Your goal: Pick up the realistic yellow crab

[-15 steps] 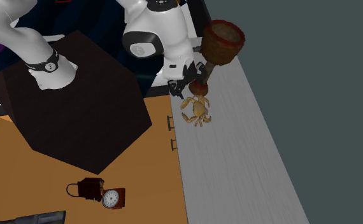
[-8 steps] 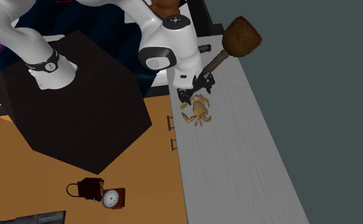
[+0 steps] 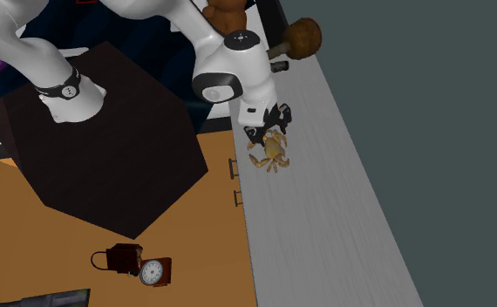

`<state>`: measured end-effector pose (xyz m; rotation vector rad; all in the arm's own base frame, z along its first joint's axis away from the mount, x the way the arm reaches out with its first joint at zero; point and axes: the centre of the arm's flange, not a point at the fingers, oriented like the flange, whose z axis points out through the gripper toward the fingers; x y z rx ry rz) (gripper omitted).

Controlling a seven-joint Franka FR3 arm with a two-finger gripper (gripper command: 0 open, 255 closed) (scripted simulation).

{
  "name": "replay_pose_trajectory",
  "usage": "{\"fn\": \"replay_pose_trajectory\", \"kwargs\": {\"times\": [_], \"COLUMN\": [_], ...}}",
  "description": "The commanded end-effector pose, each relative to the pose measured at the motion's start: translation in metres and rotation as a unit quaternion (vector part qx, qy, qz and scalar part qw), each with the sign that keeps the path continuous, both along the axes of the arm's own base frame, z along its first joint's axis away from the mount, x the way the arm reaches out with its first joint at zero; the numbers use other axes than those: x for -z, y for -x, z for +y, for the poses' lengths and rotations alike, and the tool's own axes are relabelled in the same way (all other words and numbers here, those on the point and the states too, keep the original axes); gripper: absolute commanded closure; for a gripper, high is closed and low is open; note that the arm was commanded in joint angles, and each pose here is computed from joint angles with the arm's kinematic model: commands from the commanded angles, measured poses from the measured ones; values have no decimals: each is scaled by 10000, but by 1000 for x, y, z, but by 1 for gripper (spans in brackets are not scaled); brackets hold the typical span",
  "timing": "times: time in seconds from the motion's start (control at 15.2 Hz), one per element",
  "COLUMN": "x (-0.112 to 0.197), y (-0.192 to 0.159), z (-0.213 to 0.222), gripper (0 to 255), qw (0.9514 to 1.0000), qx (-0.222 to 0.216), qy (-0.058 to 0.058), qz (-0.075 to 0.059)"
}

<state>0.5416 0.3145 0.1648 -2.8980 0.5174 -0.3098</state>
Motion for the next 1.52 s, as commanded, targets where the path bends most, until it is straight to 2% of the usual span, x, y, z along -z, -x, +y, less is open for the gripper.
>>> {"fn": "replay_pose_trajectory", "kwargs": {"times": [0.0,0.4,1.45], "x": [3,2,-78], "y": [0,0,0], "z": [-1,-2,-2], "gripper": [255,255,255], "qw": [10000,10000,10000], "qx": [12,12,12], "qy": [17,17,17], "qz": [23,23,23]}}
